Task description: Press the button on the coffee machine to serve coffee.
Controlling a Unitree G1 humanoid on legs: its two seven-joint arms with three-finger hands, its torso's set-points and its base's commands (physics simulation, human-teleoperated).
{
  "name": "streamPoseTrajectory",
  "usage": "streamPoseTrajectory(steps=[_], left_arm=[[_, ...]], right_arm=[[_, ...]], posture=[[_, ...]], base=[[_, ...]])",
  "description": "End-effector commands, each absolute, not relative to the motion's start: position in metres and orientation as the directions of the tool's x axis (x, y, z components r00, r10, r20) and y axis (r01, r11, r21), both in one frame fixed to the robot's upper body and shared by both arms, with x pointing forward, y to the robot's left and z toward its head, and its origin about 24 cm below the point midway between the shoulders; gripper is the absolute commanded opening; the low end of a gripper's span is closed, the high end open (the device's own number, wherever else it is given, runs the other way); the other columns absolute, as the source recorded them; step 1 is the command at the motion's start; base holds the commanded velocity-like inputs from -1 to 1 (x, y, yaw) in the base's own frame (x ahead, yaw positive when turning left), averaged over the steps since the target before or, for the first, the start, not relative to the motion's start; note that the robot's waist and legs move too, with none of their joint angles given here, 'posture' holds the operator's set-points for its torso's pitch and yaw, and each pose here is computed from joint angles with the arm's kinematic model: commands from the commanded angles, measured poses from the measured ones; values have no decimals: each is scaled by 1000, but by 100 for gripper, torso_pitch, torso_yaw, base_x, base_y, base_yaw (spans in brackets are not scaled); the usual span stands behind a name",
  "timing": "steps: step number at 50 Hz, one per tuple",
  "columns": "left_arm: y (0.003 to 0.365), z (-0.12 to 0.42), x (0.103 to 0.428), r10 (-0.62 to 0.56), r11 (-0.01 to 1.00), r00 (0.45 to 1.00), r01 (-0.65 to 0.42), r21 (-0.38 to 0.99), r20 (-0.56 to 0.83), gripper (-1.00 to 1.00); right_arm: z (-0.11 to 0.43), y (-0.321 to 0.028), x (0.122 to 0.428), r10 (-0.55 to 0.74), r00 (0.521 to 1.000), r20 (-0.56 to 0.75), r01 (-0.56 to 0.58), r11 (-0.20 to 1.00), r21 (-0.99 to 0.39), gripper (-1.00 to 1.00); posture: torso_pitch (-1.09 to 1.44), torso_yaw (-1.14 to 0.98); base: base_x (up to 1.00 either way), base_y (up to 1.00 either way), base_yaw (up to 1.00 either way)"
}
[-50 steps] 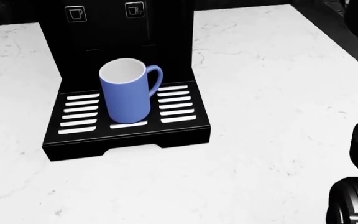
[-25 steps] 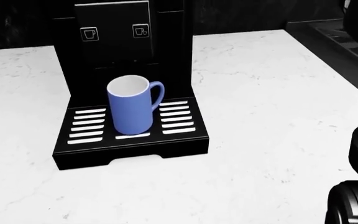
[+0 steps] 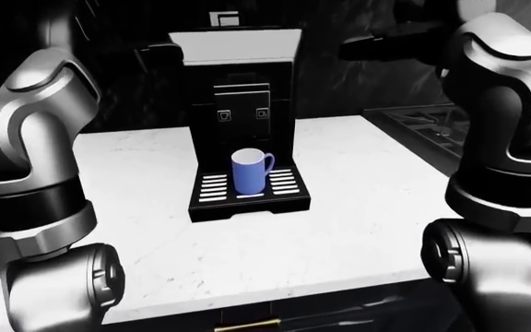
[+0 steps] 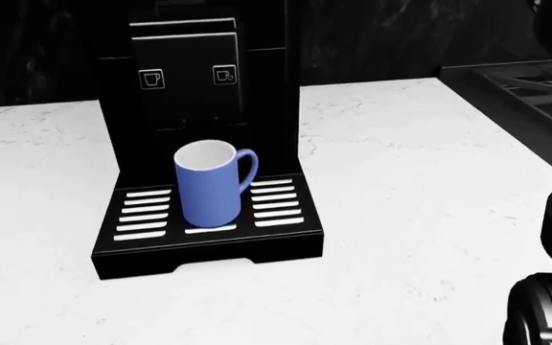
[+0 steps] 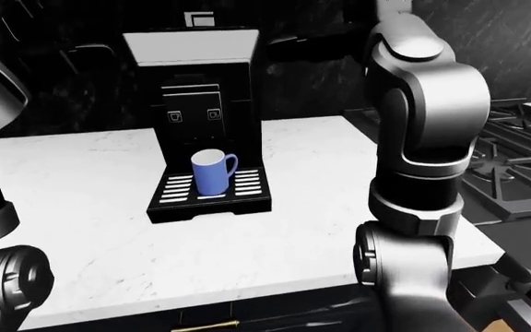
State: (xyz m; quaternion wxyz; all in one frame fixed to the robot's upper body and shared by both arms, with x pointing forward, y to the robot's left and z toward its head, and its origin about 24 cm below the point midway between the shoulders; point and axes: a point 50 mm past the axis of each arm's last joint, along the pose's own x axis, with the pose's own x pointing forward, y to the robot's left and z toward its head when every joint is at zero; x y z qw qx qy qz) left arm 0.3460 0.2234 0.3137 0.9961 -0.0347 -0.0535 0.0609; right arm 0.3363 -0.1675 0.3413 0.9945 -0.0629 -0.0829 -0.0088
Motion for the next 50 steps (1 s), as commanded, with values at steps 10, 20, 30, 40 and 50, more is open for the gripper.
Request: streamPoseTrajectory(steps=[10, 20, 30, 40, 50], left_arm=[[223, 330, 339, 115, 991, 976, -100, -87, 185, 100], [222, 332, 330, 84, 994, 976, -69, -79, 203, 100], [232, 325, 300, 49, 998, 978, -41, -40, 203, 100], [230, 317, 284, 5, 999, 983, 4, -49, 186, 100], [231, 304, 261, -42, 997, 985, 53, -62, 166, 100]], right_arm=[[355, -166, 330, -6, 970, 243, 36, 992, -118, 100], [353, -165, 331, -2, 971, 240, 30, 993, -115, 100], [356, -167, 329, -4, 970, 244, 33, 993, -116, 100], [356, -168, 329, -4, 970, 245, 33, 993, -114, 100], [352, -169, 328, -6, 970, 242, 34, 993, -110, 100]], posture=[[-47, 0], [-50, 0], [-50, 0], [-50, 0], [-50, 0]], base=[[0, 0, 0], [0, 0, 0], [0, 0, 0], [0, 0, 0], [0, 0, 0]])
